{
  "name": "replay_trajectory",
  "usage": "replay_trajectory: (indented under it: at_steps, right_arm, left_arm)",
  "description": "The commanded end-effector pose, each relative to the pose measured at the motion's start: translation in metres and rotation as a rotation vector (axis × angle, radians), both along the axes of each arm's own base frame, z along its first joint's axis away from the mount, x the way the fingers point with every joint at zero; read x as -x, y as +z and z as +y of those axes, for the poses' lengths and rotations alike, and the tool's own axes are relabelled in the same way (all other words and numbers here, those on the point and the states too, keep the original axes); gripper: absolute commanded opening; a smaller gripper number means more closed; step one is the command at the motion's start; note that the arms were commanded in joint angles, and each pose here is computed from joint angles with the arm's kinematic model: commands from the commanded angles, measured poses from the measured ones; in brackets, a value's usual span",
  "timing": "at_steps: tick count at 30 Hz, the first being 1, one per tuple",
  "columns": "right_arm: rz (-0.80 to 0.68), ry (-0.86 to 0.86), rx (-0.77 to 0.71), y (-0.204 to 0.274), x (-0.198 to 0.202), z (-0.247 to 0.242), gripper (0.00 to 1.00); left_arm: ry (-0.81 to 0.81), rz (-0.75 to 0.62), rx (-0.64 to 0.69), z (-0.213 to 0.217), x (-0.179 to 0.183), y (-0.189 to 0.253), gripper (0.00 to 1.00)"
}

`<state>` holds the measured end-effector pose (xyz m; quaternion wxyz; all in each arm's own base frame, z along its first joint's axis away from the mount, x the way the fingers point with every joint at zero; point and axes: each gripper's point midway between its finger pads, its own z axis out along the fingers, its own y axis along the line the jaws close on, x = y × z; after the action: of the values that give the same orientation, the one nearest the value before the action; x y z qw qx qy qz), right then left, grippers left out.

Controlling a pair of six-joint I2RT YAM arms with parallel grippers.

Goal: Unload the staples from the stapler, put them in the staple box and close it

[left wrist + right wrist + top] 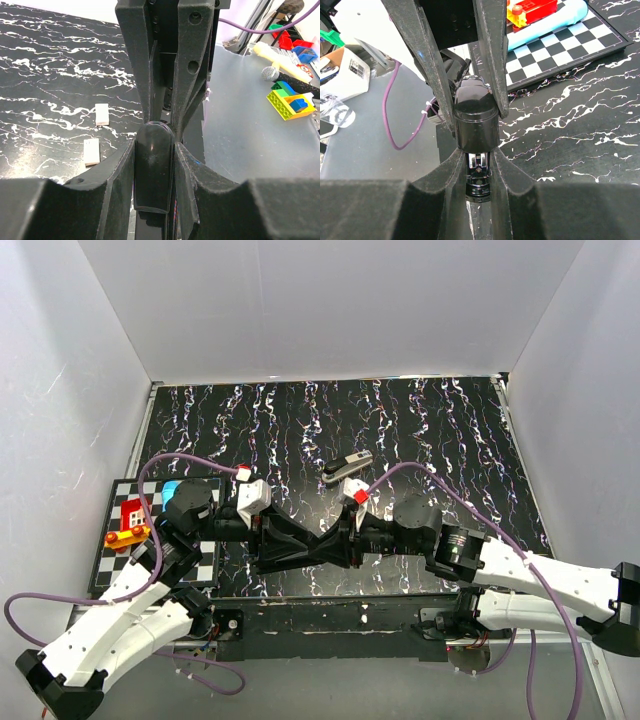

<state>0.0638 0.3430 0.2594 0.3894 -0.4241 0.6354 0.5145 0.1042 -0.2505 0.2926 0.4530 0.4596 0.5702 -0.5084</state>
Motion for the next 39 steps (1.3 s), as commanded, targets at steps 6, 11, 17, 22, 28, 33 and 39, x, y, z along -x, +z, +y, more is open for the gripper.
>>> replay_trajectory:
  at_steps: [6,11,17,22,28,33,39]
  right_arm:
    - [0.258,0.155,0.429,-0.117,0.066,-0.050,0.01]
    - [0.266,0.150,0.431,-0.119,0.072,-0.053,0.01]
    - [0.273,0.152,0.439,-0.123,0.078,-0.055,0.01]
    - [0.269,0.143,0.436,-0.124,0.080,-0.057,0.01]
    - [0.250,0.133,0.426,-0.119,0.078,-0.056,0.01]
    - [0.193,0.109,0.416,-0.100,0.070,-0.056,0.01]
    - [0.083,0.098,0.389,-0.061,0.060,-0.065,0.01]
  left_arm:
    - [0.345,-0.372,0.278,0.028,-0.049,0.127,0.00]
    - [0.360,-0.389,0.298,0.031,-0.048,0.142,0.00]
    - [0.375,-0.397,0.314,0.033,-0.049,0.154,0.00]
    - [0.369,-0.400,0.316,0.032,-0.048,0.161,0.00]
    - [0.369,-0.383,0.298,0.030,-0.051,0.155,0.00]
    - [0.318,-0.331,0.234,0.023,-0.049,0.138,0.00]
    - [0.208,-0.295,0.212,0.019,-0.027,0.130,0.35]
